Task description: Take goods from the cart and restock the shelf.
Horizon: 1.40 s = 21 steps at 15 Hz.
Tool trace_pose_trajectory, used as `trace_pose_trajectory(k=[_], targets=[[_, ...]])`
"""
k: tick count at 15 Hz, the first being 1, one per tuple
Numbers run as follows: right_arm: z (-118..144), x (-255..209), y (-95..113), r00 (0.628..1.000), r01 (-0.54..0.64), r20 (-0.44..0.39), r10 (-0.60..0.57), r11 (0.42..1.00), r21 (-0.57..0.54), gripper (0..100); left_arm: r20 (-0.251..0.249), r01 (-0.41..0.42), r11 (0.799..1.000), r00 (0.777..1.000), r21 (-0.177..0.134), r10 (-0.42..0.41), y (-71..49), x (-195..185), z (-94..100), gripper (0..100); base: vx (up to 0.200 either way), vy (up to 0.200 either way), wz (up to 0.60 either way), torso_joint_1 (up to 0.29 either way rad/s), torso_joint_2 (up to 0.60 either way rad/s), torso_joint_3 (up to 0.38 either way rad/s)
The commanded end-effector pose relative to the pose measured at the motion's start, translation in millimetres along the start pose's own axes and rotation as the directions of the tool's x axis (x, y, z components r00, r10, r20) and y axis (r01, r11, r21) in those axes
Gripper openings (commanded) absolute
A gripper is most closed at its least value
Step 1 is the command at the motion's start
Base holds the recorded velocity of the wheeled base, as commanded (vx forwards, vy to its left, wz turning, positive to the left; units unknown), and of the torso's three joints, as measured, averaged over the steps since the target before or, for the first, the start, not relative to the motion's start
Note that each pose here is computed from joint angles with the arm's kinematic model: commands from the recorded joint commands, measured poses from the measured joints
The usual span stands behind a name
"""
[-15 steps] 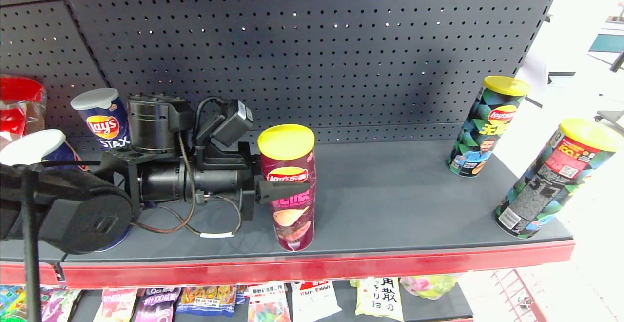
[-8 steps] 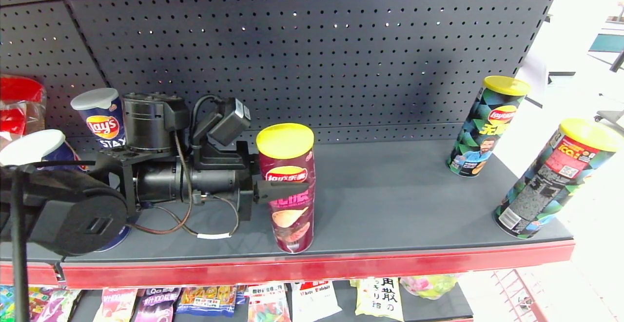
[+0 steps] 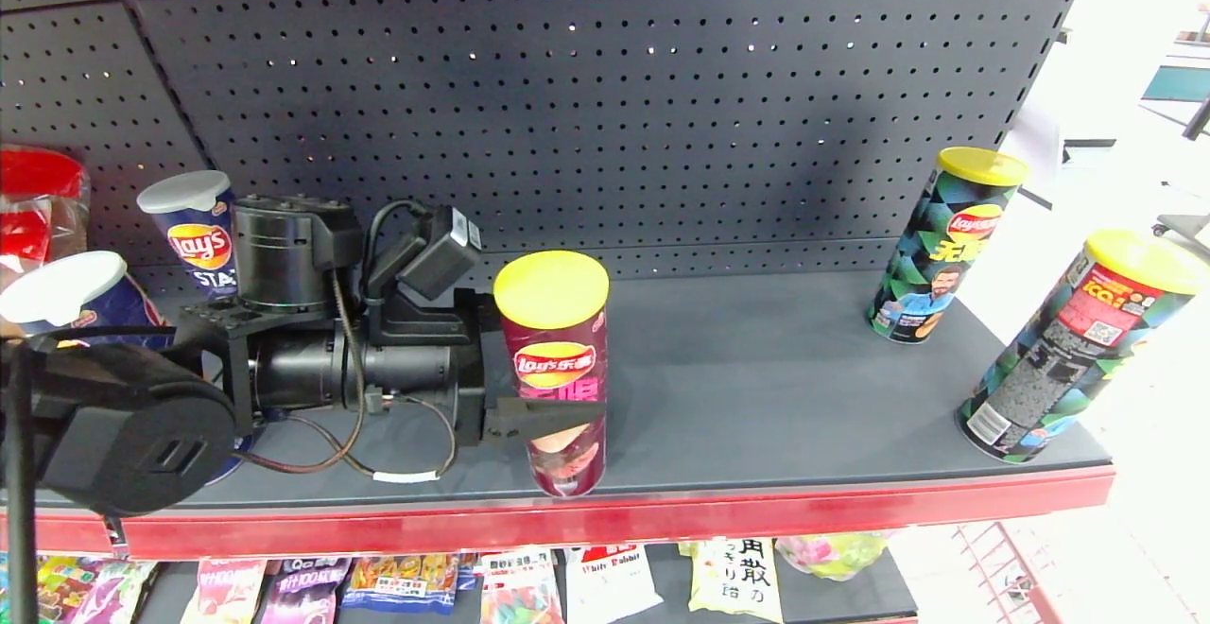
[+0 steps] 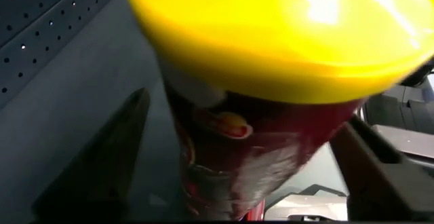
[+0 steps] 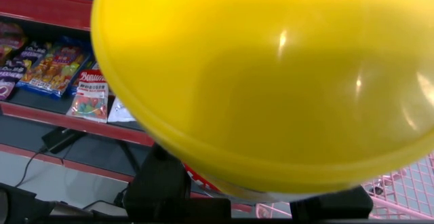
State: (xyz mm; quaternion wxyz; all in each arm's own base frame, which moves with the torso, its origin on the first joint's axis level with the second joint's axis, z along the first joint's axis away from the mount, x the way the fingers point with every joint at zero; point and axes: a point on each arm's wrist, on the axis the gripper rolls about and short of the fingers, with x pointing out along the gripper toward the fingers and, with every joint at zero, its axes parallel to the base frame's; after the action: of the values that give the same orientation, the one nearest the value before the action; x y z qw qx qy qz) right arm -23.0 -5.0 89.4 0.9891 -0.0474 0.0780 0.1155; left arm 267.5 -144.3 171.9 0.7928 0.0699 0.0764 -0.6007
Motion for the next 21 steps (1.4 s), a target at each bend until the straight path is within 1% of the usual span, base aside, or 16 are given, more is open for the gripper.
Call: trace_pose_trajectory(k=[1, 2, 4, 5, 6, 8, 10, 11, 12, 13, 15, 16, 18, 19, 20, 21], targets=[[0, 0, 0, 1.0, -0.001, -0.001, 0.001, 1.0, 0.0, 0, 0.001, -0.001, 1.0, 1.0, 0.002, 0.001, -1.1, -1, 0.7, 100, 0.0, 0.0, 0.0, 0.0, 0.0, 0.0], [0, 0, 0, 1.0, -0.001, -0.001, 0.001, 1.0, 0.0, 0, -0.003, -0.006, 1.0, 1.0, -0.004, 0.006, -4.5, -5, -0.9, 100, 0.0, 0.0, 0.0, 0.0, 0.0, 0.0], [0, 0, 0, 1.0, -0.003, -0.001, 0.003, 1.0, 0.0, 0, -0.01, -0.05, 0.999, 0.999, -0.014, 0.05, -5.7, -18, -3.3, 100, 0.0, 0.0, 0.0, 0.0, 0.0, 0.0], [0, 0, 0, 1.0, -0.004, -0.001, 0.004, 1.0, 0.0, 0, -0.01, -0.061, 0.998, 0.998, -0.015, 0.061, -6.1, -22, -3.7, 100, 0.0, 0.0, 0.0, 0.0, 0.0, 0.0], [0, 0, 0, 1.0, -0.009, -0.002, 0.009, 1.0, -0.001, 0, -0.005, -0.077, 0.997, 0.997, -0.013, 0.077, -10.7, -31, -2.6, 100, 0.0, 0.0, 0.0, 0.0, 0.0, 0.0], [5, -1, 0, 0.999, -0.033, 0.003, 0.033, 0.999, -0.003, 0, 0.004, -0.164, 0.986, 0.986, 0.0, 0.164, -18.4, -54, 1.1, 100, 0.0, 0.0, 0.0, 0.0, 0.0, 0.0], [21, 1, -2, 0.999, -0.042, -0.018, 0.042, 0.999, -0.003, 0, 0.001, -0.258, 0.966, 0.966, 0.007, 0.258, -31.2, -74, 1.0, 100, 0.0, 0.0, 0.0, 0.0, 0.0, 0.0], [42, 6, -3, 0.997, -0.07, -0.042, 0.07, 0.998, -0.001, 0, -0.001, -0.312, 0.95, 0.95, 0.013, 0.312, -43.3, -84, 0.7, 100, 0.0, 0.0, 0.0, 0.0, 0.0, 0.0], [65, 12, -3, 0.993, -0.1, -0.058, 0.1, 0.995, 0.001, 0, 0.001, -0.336, 0.942, 0.942, 0.018, 0.336, -53.3, -91, -0.5, 100, 0.0, 0.0, 0.0, 0.0, 0.0, 0.0], [89, 22, -5, 0.99, -0.122, -0.078, 0.122, 0.993, 0.004, 0, 0.013, -0.34, 0.94, 0.94, 0.02, 0.34, -65.3, -99, -1.1, 100, 0.0, 0.0, 0.0, 0.0, 0.0, 0.0], [118, 45, -5, 0.975, -0.178, -0.137, 0.177, 0.984, 0.004, 0, 0.03, -0.348, 0.937, 0.937, 0.022, 0.348, -86.6, -112, -6.2, 100, 0.0, 0.0, 0.0, 0.0, 0.0, 0.0], [133, 58, -4, 0.963, -0.224, -0.154, 0.22, 0.974, -0.01, 0, 0.04, -0.367, 0.93, 0.93, 0.029, 0.366, -96.8, -118, -8.6, 100, 0.0, 0.0, 0.0, 0.0, 0.0, 0.0], [168, 93, 3, 0.939, -0.294, -0.189, 0.286, 0.956, -0.018, 0, 0.059, -0.424, 0.904, 0.905, 0.044, 0.422, -113.9, -130, -13.0, 100, 0.0, 0.0, 0.0, 0.0, 0.0, 0.0], [175, 103, 6, 0.932, -0.311, -0.198, 0.302, 0.95, -0.015, 0, 0.064, -0.43, 0.902, 0.902, 0.047, 0.427, -119.1, -133, -15.4, 100, 0.0, 0.0, 0.0, 0.0, 0.0, 0.0], [185, 131, 18, 0.906, -0.372, -0.226, 0.357, 0.928, -0.024, 0, 0.062, -0.44, 0.897, 0.897, 0.034, 0.438, -132.1, -140, -22.4, 100, 0.0, 0.0, 0.0, 0.0, 0.0, 0.0], [190, 149, 31, 0.891, -0.421, -0.204, 0.406, 0.906, -0.037, 0, 0.05, -0.455, 0.891, 0.89, 0.004, 0.454, -139.9, -146, -22.8, 100, 0.0, 0.0, 0.0, 0.0, 0.0, 0.0]])
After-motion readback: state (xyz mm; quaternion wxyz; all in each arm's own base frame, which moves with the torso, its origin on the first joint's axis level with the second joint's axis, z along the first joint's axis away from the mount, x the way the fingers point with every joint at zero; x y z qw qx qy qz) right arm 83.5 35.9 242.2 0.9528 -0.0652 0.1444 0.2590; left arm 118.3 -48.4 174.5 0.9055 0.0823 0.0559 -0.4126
